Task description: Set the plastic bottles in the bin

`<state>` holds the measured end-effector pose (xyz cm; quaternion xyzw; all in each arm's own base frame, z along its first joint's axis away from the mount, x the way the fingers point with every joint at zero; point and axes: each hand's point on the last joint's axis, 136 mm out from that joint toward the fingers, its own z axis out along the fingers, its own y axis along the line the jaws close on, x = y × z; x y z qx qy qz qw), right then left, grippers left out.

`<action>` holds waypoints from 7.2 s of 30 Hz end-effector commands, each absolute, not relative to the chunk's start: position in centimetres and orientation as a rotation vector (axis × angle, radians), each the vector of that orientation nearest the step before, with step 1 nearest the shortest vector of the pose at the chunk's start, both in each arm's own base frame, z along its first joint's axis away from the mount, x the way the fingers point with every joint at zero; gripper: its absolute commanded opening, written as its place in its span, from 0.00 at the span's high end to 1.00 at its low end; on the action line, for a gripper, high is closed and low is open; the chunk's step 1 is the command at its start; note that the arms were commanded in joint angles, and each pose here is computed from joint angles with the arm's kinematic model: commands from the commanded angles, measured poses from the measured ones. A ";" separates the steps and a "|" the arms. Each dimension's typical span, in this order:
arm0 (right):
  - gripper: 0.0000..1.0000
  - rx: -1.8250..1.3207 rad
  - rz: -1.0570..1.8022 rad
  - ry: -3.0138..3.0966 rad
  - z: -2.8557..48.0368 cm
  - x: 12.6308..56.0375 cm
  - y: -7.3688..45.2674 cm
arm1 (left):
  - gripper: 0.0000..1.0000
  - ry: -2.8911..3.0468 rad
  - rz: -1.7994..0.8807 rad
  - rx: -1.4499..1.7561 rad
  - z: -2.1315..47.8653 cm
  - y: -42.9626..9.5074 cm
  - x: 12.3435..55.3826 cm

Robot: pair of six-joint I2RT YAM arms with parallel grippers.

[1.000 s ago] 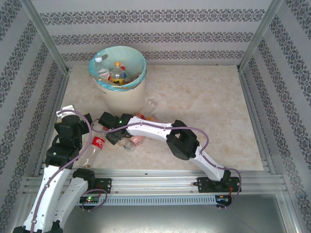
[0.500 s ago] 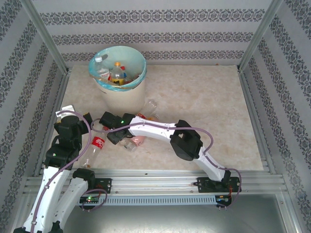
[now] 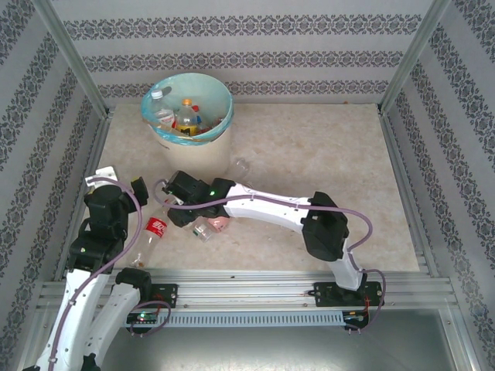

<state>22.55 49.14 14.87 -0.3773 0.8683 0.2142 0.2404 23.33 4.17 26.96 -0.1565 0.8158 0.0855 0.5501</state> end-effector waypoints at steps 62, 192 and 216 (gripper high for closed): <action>0.58 -1.020 1.509 1.363 47.6 16.9 36.4 | 0.19 1.347 -1.506 0.777 45.8 -20.8 19.2; 0.17 -0.343 0.801 1.753 38.5 23.7 24.0 | 0.60 2.073 -0.106 0.390 28.8 -13.3 52.4; 0.18 -0.366 0.845 1.782 38.3 24.1 25.7 | 0.08 1.866 -0.361 0.359 39.4 -14.4 48.5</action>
